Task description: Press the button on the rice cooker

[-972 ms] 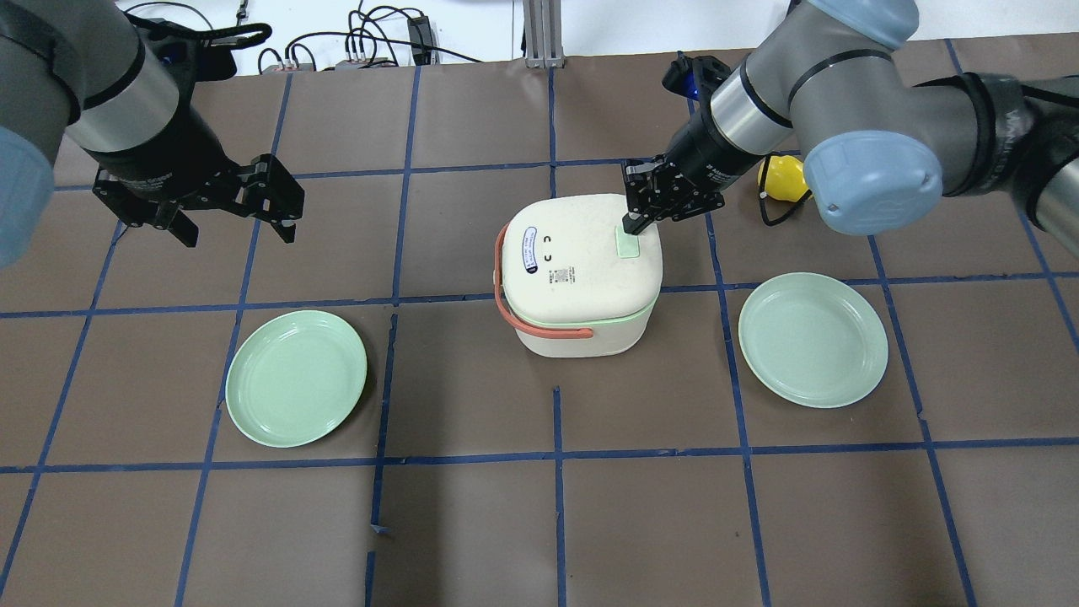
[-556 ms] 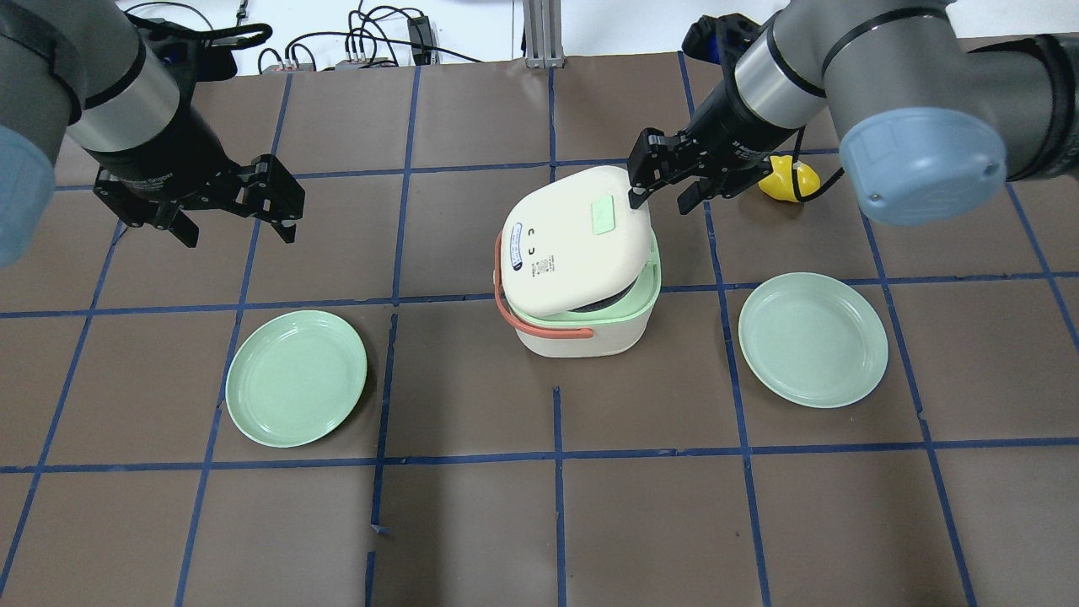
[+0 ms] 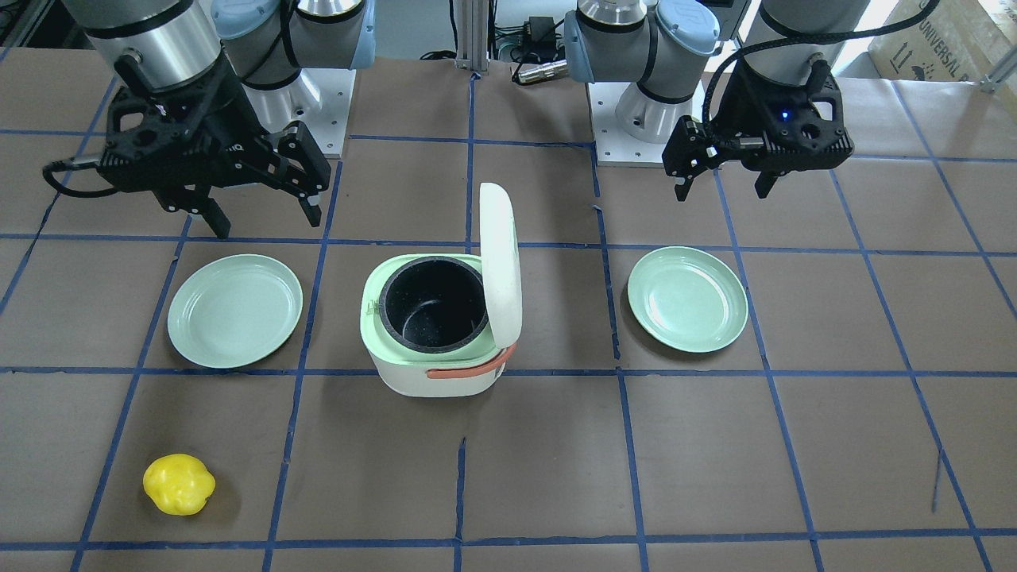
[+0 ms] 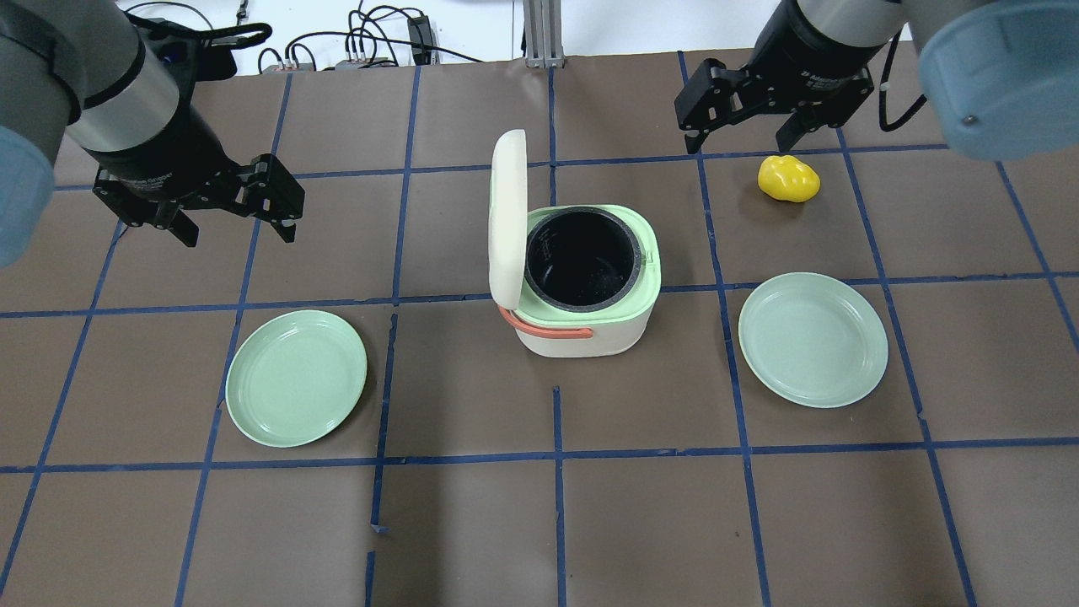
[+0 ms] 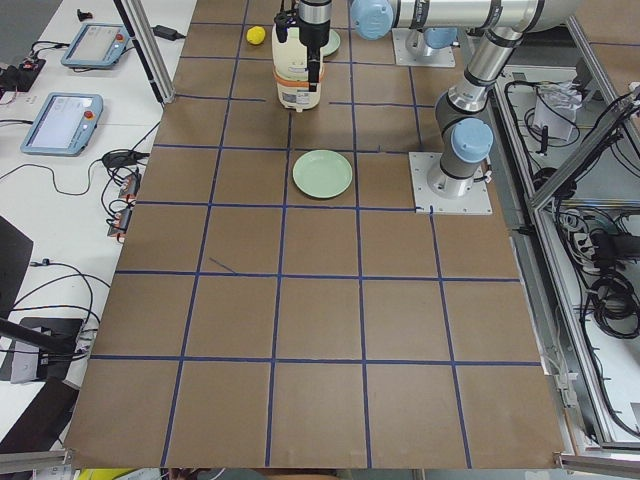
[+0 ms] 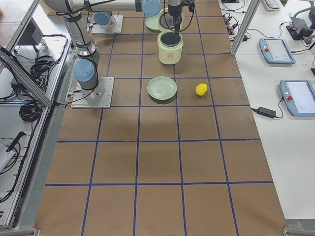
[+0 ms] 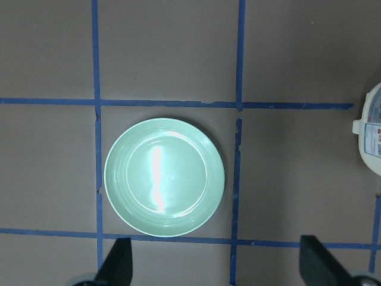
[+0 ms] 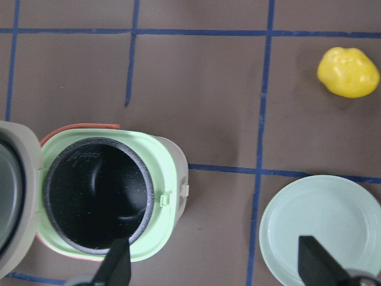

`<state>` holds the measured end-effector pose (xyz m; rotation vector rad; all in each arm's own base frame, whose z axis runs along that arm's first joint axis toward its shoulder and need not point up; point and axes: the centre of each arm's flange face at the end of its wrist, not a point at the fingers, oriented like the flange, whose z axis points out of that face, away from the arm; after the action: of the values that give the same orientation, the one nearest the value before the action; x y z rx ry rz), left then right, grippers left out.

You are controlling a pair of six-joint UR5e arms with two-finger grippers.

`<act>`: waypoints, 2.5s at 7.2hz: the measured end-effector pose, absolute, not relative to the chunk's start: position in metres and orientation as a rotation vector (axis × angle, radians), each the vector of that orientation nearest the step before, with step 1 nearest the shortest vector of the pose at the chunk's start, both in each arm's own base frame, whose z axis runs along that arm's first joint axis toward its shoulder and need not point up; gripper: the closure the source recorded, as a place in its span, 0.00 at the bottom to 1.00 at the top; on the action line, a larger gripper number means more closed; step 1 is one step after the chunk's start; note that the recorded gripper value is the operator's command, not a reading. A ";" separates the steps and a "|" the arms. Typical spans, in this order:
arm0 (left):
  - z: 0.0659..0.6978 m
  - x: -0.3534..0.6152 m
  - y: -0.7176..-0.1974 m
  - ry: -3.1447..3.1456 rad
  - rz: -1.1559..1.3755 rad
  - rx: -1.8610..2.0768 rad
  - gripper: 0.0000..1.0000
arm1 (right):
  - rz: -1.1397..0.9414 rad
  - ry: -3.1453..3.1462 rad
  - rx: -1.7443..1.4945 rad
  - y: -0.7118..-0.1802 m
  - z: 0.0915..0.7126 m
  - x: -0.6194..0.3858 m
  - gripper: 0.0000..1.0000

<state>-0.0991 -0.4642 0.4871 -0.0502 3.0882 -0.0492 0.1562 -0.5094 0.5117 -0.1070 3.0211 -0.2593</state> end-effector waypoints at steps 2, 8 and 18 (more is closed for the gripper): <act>0.487 -0.099 -0.464 3.088 -0.049 -0.050 0.00 | -0.311 3.095 -0.098 -0.499 0.528 0.147 0.01; 0.487 -0.099 -0.464 3.088 -0.049 -0.050 0.00 | -0.189 3.115 -0.072 -0.491 0.493 0.139 0.01; 0.487 -0.099 -0.464 3.088 -0.049 -0.050 0.00 | -0.119 3.113 -0.070 -0.488 0.493 0.139 0.01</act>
<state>-0.0991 -0.4641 0.4871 -0.0501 3.0882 -0.0492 0.1392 -0.4879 0.4927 -0.0704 3.1125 -0.1192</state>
